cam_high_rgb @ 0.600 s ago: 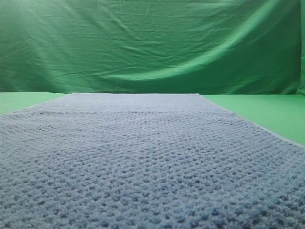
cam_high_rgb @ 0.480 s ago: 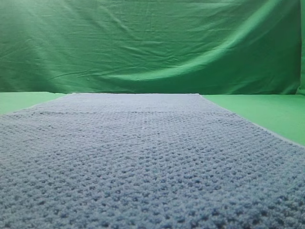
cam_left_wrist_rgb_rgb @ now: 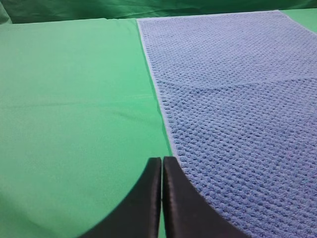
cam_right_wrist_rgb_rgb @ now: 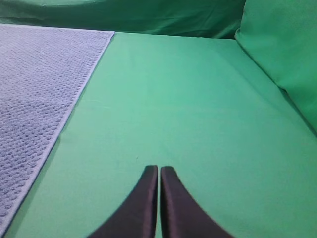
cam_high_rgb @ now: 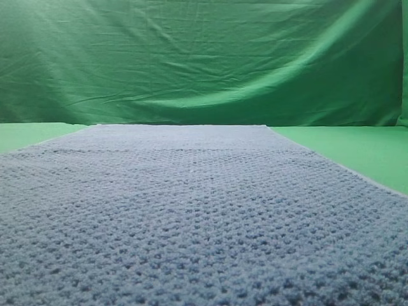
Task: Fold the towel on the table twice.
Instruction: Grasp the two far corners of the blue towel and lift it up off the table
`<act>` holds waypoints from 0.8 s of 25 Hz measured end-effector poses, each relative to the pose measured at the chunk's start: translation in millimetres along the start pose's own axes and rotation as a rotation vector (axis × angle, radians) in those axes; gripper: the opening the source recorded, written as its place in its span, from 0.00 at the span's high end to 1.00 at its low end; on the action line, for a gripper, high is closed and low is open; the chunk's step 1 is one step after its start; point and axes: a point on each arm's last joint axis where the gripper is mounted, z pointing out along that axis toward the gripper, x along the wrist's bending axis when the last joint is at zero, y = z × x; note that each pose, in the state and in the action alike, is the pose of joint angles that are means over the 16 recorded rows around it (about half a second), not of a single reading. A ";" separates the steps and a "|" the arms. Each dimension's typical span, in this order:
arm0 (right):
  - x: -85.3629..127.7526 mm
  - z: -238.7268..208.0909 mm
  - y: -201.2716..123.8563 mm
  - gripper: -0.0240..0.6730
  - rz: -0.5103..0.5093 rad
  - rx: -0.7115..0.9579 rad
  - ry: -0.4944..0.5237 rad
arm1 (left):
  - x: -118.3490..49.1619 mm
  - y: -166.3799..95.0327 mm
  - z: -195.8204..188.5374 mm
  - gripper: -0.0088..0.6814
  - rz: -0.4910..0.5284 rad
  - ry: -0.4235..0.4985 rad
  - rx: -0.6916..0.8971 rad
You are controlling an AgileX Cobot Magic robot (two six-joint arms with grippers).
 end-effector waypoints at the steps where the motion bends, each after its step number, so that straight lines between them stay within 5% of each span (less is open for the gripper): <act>1: 0.0 0.0 0.0 0.97 0.000 0.000 0.000 | 0.0 0.0 0.0 0.99 0.000 0.000 0.000; 20: -1.6 -0.2 5.7 0.97 0.010 -0.062 -0.018 | 0.5 15.8 -1.3 0.99 -0.114 -0.005 -0.180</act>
